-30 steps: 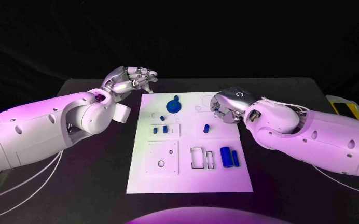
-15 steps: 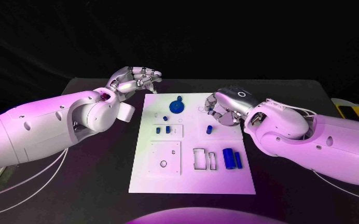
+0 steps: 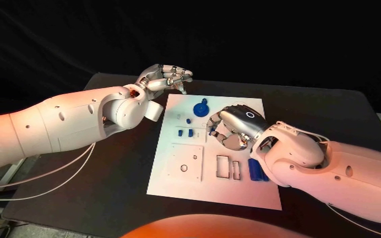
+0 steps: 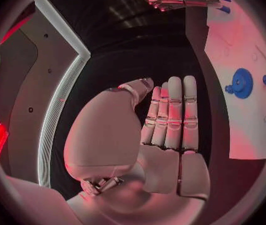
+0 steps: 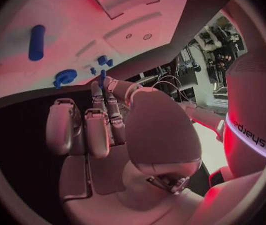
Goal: Assemble the parts on the task board
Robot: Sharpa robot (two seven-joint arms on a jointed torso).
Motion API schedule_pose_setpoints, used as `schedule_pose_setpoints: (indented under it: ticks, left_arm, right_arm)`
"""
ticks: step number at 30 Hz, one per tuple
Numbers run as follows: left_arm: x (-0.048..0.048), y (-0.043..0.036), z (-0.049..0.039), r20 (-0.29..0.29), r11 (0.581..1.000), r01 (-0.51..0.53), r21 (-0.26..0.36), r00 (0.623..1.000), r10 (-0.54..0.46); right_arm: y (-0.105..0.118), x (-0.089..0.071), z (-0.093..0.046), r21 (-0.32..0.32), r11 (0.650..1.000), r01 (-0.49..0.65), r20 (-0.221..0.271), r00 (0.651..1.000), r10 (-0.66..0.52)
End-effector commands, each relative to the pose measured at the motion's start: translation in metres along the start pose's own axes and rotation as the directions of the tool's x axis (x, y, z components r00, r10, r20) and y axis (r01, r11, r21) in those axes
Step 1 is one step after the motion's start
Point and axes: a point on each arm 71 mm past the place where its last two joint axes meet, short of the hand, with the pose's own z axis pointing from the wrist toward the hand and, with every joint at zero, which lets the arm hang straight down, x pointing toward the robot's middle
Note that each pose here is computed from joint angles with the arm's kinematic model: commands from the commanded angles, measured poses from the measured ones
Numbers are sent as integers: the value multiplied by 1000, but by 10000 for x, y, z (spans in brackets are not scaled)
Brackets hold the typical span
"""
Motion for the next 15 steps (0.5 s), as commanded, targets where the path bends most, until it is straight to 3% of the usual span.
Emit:
schedule_pose_setpoints:
  ticks: [1,9,15]
  left_arm:
    - [45,-7,39,-1,1000,19,15,1000,-19]
    - [100,11,119,1,1000,21,20,1000,-21]
    - [123,19,143,-7,1000,24,17,1000,-24]
  right_arm:
    - [80,147,9,-31,999,-33,-17,999,32]
    - [215,432,29,-54,996,-67,-64,996,63]
    - [243,530,46,-55,996,-67,-85,994,62]
